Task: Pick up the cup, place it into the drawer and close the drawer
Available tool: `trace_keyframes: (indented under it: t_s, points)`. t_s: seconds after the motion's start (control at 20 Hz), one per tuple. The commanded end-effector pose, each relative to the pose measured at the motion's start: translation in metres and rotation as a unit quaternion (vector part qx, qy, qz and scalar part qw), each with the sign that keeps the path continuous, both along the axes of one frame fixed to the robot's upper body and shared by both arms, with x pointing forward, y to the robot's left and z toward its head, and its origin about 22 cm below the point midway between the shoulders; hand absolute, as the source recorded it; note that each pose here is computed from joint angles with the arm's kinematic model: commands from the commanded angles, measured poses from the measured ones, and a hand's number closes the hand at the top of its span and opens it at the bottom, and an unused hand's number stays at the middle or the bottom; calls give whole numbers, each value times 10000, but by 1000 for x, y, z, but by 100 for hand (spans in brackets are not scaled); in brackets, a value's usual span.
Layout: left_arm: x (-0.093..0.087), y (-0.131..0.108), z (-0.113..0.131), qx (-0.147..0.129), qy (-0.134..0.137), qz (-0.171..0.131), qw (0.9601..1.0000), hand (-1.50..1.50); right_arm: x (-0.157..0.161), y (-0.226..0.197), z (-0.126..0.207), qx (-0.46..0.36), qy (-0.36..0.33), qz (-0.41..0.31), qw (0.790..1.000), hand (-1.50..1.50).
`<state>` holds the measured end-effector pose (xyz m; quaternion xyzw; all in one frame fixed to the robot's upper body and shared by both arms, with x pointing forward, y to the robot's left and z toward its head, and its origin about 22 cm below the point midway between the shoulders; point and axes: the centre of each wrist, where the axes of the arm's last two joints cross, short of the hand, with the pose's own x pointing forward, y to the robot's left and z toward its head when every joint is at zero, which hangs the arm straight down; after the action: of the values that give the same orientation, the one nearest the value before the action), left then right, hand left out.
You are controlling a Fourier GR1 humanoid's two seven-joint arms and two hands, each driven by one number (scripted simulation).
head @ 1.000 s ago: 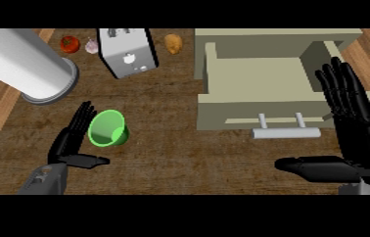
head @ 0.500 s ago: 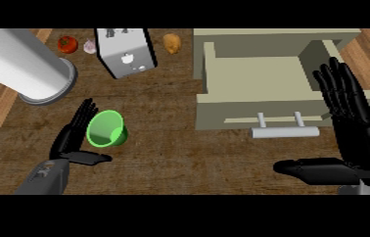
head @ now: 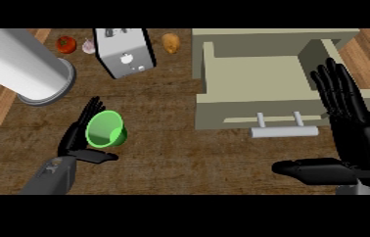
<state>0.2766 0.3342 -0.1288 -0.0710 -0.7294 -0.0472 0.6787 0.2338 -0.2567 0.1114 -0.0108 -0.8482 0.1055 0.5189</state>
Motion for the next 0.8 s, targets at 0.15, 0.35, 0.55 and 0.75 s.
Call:
trace_keyframes:
  t_s: [0.15, 0.35, 0.55, 0.75]
  points:
    - [-7, -11, -9, -1096, -397, -525, 9918, -150, -2, -5, -10, 18, 112, -12, 9999, -150]
    - [9, -35, -5, -1239, -500, -705, 9885, -150, 17, 8, 6, -43, 24, 25, 10000, -150]
    - [11, -43, -6, -1560, -369, -864, 9833, 150, 5, 0, 4, 52, -10, 26, 10000, -150]
    - [14, -50, -4, -1876, -407, -1266, 9732, 150, 6, 2, -3, 33, 90, -1, 10000, -150]
